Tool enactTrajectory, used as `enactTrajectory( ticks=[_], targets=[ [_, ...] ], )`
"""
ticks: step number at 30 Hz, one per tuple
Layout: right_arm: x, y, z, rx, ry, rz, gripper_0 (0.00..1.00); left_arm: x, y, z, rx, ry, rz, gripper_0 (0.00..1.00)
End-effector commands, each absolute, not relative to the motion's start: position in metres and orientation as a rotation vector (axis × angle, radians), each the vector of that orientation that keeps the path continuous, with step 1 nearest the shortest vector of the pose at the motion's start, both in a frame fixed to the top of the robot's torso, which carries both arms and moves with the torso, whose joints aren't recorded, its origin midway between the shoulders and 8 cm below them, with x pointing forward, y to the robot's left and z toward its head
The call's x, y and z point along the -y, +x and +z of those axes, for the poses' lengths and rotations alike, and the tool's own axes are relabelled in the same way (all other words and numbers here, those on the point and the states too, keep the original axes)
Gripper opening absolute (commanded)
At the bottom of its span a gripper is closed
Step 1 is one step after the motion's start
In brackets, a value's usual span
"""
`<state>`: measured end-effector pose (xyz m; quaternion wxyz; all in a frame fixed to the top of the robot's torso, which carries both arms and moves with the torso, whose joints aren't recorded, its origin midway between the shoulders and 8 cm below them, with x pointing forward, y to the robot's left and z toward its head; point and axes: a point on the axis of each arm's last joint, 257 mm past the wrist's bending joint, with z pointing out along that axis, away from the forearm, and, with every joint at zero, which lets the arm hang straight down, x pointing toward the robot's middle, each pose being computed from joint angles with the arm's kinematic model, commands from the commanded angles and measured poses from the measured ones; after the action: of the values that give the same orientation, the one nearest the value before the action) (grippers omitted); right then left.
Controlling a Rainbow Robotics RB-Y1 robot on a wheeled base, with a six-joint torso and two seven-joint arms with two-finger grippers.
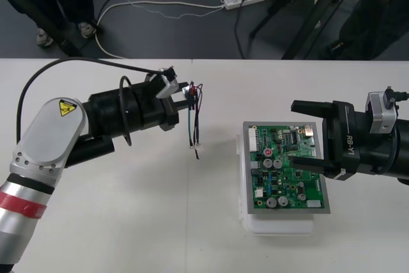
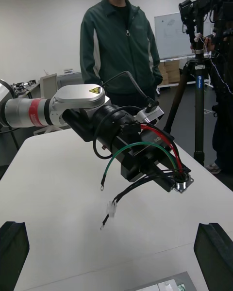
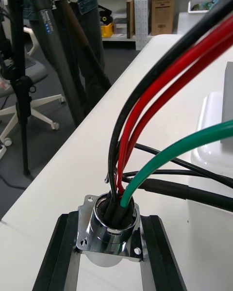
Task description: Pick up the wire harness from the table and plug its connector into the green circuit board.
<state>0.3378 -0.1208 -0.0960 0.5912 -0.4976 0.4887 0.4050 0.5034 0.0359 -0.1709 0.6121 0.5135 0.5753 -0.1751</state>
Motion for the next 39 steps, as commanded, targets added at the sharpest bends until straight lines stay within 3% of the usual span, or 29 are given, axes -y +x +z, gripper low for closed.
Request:
enactTrajectory(
  ticks=[1,39],
  targets=[
    [0.127,0.336,-0.086,-1.157,-1.127,0.952,1.0,0.004,0.513,-0.124,-1.247,1.13,-0.396,0.0],
    [0.129,0.335,-0.071,-1.216,-0.976,0.948,1.0,0.062,0.543,-0.088,-1.267,1.014,-0.221,0.0]
  ],
)
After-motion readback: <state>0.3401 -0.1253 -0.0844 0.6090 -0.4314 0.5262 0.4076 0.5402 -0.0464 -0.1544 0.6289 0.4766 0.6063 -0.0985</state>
